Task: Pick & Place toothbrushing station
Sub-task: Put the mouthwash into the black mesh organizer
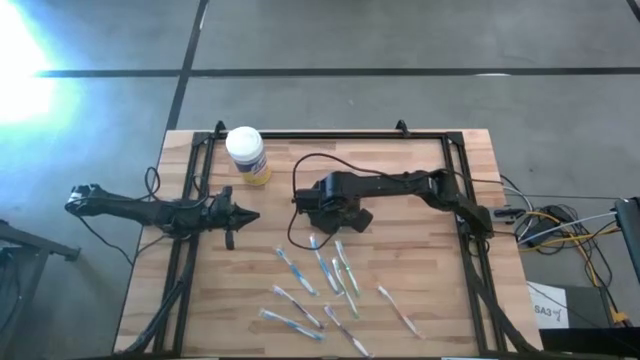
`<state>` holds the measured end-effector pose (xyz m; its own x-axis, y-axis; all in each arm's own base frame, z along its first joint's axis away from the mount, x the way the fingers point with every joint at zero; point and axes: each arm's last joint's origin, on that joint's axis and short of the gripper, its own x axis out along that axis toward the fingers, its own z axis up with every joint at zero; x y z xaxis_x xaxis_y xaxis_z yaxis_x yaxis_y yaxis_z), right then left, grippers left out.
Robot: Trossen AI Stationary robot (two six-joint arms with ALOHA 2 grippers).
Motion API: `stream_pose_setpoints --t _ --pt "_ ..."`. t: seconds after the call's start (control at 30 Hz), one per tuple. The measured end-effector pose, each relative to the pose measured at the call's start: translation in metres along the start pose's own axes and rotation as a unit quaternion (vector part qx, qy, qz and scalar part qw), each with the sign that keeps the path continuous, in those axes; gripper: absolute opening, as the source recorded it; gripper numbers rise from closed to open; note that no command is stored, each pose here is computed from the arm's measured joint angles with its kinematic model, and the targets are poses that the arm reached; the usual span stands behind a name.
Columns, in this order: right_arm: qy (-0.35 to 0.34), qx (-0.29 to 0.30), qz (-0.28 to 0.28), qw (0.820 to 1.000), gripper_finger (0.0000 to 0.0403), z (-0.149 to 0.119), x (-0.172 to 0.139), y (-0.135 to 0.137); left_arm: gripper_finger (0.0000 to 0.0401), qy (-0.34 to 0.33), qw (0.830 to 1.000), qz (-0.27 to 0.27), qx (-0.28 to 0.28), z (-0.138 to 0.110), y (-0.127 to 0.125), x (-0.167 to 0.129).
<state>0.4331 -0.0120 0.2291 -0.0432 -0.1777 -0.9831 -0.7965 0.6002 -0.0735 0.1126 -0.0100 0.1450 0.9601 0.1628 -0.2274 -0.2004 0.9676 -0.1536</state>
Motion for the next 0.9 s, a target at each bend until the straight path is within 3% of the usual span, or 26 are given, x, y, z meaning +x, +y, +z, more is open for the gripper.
stream_pose_setpoints --t 0.9 --pt "-0.001 0.051 0.006 0.999 0.0133 -0.0048 0.0043 -0.0045 0.0014 -0.002 1.000 0.000 -0.002 0.0003 -0.0001 0.0000"
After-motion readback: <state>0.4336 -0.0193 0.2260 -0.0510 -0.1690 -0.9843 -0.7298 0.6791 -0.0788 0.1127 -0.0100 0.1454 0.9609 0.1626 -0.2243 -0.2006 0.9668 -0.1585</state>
